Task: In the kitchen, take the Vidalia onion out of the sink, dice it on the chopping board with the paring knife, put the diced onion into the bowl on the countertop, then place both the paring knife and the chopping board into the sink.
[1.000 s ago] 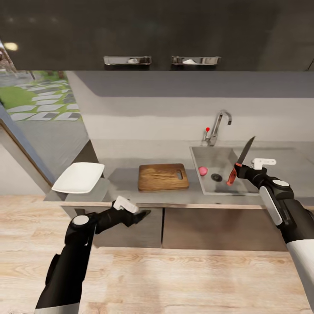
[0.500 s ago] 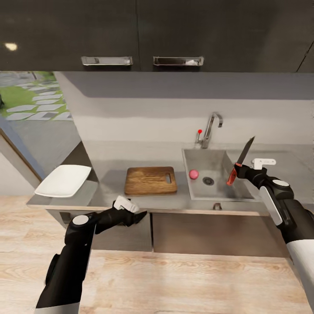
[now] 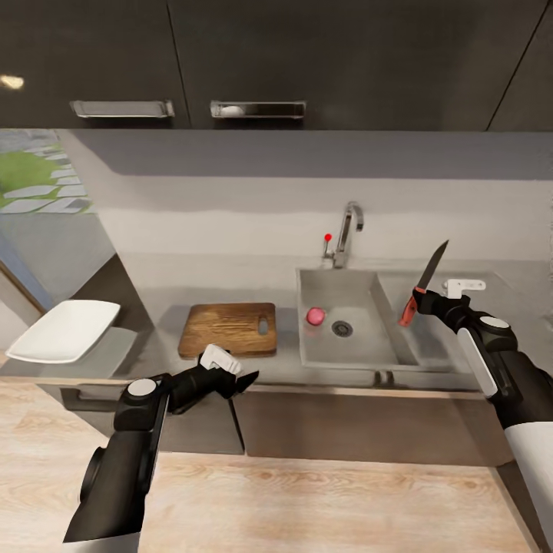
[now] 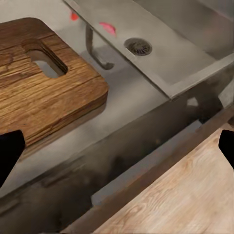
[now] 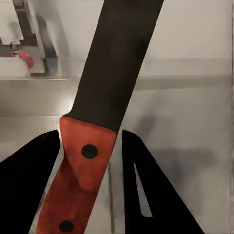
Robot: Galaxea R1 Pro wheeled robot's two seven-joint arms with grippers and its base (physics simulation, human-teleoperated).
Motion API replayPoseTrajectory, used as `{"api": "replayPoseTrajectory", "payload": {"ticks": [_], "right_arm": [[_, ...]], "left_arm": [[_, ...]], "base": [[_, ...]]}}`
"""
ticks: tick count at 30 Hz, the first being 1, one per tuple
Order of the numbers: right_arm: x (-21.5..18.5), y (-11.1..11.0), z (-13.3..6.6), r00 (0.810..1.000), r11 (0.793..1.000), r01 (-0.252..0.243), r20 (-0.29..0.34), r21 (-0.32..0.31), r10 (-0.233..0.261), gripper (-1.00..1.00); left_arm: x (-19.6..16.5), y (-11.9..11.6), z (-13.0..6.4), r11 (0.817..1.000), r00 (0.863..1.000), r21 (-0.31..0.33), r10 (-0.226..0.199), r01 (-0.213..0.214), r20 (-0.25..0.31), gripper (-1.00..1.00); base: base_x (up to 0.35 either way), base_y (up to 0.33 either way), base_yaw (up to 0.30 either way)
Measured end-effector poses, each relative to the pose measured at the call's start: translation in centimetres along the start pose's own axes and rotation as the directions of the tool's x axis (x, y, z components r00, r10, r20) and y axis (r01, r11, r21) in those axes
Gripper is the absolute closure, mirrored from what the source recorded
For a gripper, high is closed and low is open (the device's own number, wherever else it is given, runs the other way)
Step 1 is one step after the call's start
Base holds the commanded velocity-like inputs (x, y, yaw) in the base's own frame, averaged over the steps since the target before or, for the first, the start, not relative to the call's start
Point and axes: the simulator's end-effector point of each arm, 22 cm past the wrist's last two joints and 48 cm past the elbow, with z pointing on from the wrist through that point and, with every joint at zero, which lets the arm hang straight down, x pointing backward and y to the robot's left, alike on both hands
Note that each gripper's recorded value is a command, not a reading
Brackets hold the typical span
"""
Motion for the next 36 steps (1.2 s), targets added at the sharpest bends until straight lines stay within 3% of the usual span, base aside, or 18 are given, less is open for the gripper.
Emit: {"api": "replayPoseTrajectory", "payload": {"ticks": [25,33,36], "right_arm": [[0.00,0.00,0.00,1.000,1.000,0.000,0.000,0.000,0.000,1.00],[0.02,0.00,0.03,1.000,1.000,0.000,0.000,0.000,0.000,1.00],[0.02,0.00,0.03,1.000,1.000,0.000,0.000,0.000,0.000,1.00]], "left_arm": [[-0.01,0.00,0.00,1.000,1.000,0.000,0.000,0.000,0.000,-1.00],[0.04,0.01,0.04,1.000,1.000,0.001,-0.001,0.001,-0.001,-1.00],[0.39,0.33,0.06,1.000,1.000,-0.014,-0.020,0.020,-0.016,-1.00]], "base": [[0.139,-0.306,0.000],[0.028,-0.055,0.000],[0.001,-0.002,0.000]]}}
